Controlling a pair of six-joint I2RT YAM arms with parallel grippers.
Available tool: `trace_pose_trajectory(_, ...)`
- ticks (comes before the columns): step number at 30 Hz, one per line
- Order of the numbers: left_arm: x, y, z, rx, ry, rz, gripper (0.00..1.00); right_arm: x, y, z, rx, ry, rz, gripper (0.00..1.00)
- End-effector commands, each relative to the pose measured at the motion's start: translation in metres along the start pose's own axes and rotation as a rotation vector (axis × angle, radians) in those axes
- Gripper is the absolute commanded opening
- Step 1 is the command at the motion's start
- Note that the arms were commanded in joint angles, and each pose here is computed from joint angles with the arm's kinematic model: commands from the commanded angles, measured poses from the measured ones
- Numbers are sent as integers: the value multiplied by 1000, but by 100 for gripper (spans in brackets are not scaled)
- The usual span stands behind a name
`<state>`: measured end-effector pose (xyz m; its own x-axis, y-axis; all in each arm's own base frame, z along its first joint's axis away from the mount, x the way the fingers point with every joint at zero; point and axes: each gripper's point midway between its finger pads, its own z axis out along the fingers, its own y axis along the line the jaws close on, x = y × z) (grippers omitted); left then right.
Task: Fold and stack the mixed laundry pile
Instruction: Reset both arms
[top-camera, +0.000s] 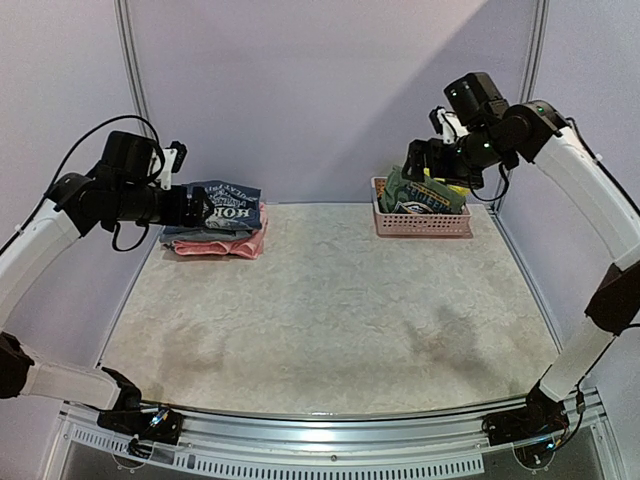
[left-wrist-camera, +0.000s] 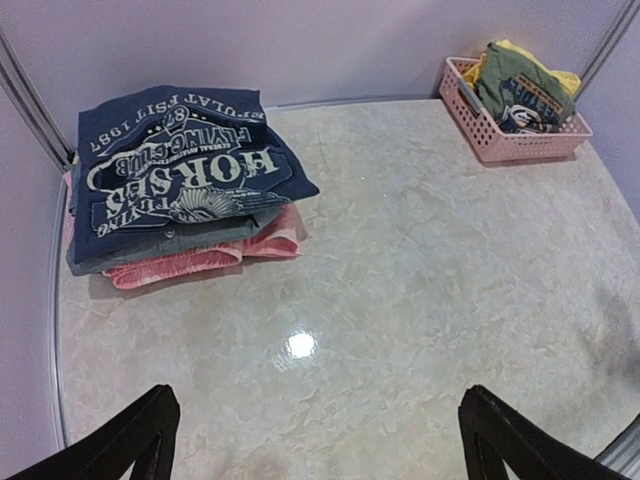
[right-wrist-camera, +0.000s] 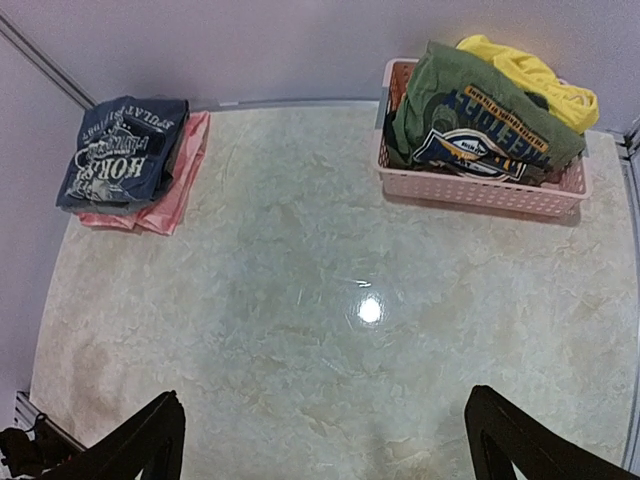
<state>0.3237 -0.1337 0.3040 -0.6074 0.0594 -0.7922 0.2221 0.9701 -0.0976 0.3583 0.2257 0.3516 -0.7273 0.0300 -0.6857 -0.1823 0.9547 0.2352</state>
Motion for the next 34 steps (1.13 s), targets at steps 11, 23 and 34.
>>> trace_pose_trajectory(11, 46, -41, 1, 143, 49, -57, 99, 25, -59, -68, -39, -392, 288, 99)
trace_pose_trajectory(23, 45, -43, 6, 144, 32, -47, 100, 33, -87, -97, 5, -486, 383, 99)
trace_pose_trajectory(34, 36, -43, 4, 142, 3, -36, 100, 20, -89, -105, 42, -530, 341, 99)
